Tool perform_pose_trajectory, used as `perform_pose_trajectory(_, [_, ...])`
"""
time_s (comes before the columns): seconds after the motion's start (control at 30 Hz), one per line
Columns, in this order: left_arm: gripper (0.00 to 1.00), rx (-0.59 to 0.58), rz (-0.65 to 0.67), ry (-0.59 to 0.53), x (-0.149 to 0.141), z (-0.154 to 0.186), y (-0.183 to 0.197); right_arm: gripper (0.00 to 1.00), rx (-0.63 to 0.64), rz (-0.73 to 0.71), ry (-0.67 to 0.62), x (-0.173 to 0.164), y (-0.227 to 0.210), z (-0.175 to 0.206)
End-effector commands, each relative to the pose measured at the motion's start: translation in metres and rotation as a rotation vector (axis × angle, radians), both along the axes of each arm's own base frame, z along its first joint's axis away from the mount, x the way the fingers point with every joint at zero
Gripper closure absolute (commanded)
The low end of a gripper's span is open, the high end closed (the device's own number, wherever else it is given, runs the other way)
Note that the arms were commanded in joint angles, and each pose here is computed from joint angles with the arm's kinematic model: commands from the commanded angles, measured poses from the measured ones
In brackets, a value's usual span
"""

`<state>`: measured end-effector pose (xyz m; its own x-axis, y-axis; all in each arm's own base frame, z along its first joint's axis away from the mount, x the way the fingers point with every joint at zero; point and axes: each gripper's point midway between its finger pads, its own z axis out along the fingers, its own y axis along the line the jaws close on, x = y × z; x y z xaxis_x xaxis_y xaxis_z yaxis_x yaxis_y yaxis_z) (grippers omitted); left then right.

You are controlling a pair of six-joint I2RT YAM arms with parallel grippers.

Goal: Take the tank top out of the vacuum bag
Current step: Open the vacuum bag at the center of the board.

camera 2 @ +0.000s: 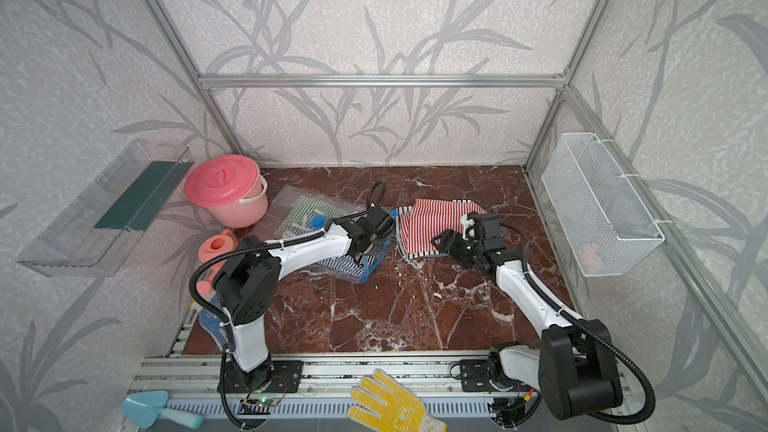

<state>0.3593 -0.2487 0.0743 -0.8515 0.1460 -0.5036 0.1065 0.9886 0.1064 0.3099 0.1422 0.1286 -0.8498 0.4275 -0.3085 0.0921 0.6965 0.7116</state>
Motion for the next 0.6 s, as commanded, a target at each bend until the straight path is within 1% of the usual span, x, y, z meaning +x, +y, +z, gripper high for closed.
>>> perform_pose_trajectory(0.0, [1.00, -0.053, 0.011, -0.072, 0.007, 0.042, -0.002, 0.24, 0.009, 0.014, -0.022, 0.004, 0.013, 0.004])
perform_pose_trajectory(0.1, [1.00, -0.078, 0.013, -0.104, 0.007, 0.057, -0.002, 0.25, 0.009, 0.040, -0.021, 0.006, 0.031, 0.002])
perform_pose_trajectory(0.2, [1.00, -0.103, 0.016, -0.121, 0.008, 0.064, -0.004, 0.26, -0.003, 0.094, -0.034, 0.007, 0.060, 0.003])
perform_pose_trajectory(0.4, [1.00, -0.100, 0.031, -0.130, 0.008, 0.066, 0.000, 0.27, 0.025, 0.184, -0.026, 0.014, 0.115, -0.004])
perform_pose_trajectory(0.57, [1.00, -0.085, 0.046, -0.136, 0.006, 0.069, 0.007, 0.28, 0.028, 0.216, -0.010, 0.021, 0.141, -0.015])
